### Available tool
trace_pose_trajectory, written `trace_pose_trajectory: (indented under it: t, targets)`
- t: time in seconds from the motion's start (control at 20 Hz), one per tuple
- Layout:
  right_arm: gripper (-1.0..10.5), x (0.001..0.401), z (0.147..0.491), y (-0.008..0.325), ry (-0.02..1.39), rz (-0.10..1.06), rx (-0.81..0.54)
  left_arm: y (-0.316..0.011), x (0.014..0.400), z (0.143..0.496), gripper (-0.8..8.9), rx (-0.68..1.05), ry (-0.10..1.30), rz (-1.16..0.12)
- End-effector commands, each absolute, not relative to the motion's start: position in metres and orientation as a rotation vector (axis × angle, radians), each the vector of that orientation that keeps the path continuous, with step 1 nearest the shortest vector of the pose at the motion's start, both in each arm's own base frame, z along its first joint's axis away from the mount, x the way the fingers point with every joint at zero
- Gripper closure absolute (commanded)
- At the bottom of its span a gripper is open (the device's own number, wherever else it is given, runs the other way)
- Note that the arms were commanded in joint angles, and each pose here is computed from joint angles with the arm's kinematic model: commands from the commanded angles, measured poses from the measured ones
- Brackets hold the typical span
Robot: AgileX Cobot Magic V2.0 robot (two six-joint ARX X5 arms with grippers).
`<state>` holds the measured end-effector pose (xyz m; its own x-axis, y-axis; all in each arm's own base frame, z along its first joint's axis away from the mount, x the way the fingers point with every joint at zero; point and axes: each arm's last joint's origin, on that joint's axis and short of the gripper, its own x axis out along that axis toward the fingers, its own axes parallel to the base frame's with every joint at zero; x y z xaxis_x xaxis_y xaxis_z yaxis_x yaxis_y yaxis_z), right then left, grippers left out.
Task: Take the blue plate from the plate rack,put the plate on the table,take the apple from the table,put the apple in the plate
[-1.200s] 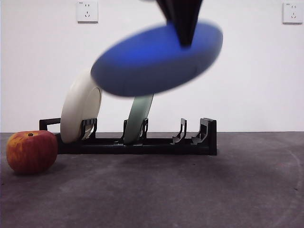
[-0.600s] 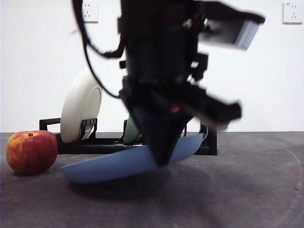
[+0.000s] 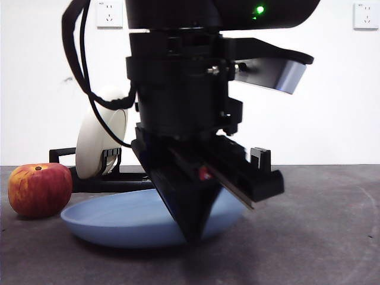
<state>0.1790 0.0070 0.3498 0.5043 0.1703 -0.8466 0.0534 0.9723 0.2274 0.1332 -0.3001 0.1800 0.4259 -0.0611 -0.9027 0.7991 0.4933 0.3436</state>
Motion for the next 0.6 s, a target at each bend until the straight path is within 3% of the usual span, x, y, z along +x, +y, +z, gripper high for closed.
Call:
trace_pose_trajectory:
  t: [0.05, 0.3, 0.6]
  targets:
    - [9.5, 0.18, 0.348, 0.007, 1.046, 0.066, 0.246, -0.3, 0.133, 0.176, 5.18, 0.885, 0.991, -0.636]
    - [9.4, 0.18, 0.349, 0.007, 1.043, 0.066, 0.246, -0.301, 0.132, 0.184, 4.9, 0.895, 1.025, -0.647]
    - [9.5, 0.181, 0.349, 0.008, 1.033, 0.083, 0.247, -0.3, 0.122, 0.235, 4.99, 0.879, 1.096, -0.717]
